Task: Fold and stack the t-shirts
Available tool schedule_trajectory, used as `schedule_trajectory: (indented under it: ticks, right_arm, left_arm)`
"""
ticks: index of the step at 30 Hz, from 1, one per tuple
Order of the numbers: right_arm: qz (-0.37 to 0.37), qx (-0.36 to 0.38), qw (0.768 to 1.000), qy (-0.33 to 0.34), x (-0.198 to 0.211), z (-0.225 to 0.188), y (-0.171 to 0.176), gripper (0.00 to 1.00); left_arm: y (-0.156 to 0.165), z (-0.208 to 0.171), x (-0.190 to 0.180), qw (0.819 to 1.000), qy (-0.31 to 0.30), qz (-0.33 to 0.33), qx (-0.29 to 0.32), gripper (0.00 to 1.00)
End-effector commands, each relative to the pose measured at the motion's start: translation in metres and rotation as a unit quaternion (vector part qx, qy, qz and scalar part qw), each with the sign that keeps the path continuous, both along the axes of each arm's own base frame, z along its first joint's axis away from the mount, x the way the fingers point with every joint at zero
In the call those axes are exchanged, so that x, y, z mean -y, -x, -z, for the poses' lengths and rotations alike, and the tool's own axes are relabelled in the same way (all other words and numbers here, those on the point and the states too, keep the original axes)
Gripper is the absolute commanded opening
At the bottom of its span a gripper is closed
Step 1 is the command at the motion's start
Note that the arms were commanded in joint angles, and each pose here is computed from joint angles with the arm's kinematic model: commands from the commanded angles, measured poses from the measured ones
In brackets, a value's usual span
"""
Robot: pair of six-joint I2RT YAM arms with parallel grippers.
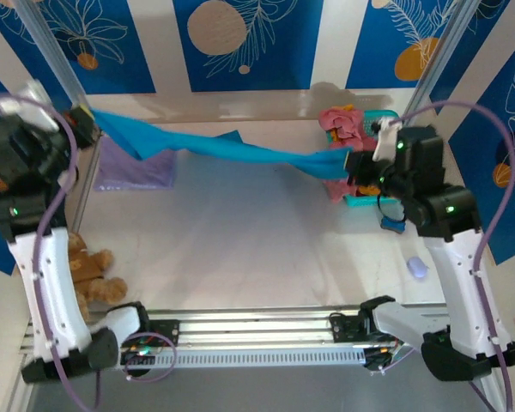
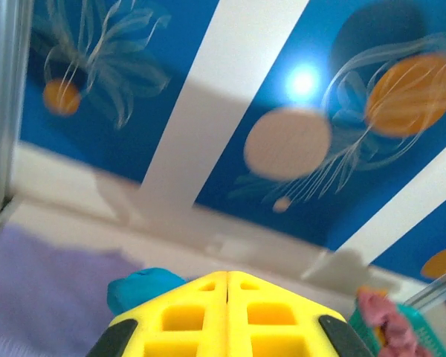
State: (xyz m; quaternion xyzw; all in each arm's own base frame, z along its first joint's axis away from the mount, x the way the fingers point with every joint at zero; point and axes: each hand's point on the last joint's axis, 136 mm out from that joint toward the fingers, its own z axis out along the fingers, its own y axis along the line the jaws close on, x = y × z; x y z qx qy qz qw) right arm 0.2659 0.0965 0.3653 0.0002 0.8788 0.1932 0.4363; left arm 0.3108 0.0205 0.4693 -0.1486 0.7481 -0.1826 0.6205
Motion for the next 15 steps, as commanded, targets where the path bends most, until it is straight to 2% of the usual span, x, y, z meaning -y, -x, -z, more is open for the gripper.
schedule_trajectory:
  ticks: [1,6,8,12,13,15]
  right_arm:
    - [0.020,-0.125,0.991,-0.041,-0.004,0.073,0.027,0.00]
    - [0.069,-0.266,0.960,-0.062,0.000,0.158,0.069,0.00]
    - [0.077,-0.314,0.943,-0.074,-0.004,0.181,0.086,0.00]
    - [0.087,-0.394,0.912,-0.076,-0.008,0.220,0.111,0.00]
    - [0.086,-0.400,0.910,-0.072,-0.009,0.222,0.114,0.04]
    - [0.093,-0.401,0.909,-0.060,-0.005,0.220,0.120,0.32]
  left_arm:
    - [0.013,0.082,-0.012,0.995,-0.006,-0.034,-0.094,0.00]
    - [0.056,0.184,-0.019,0.974,0.013,-0.083,-0.211,0.00]
    - [0.076,0.213,-0.022,0.961,0.010,-0.102,-0.258,0.00]
    - [0.099,0.255,-0.012,0.943,0.048,-0.101,-0.312,0.00]
    - [0.104,0.262,-0.010,0.939,0.052,-0.102,-0.323,0.00]
    - [0.113,0.273,-0.010,0.932,0.055,-0.106,-0.341,0.04]
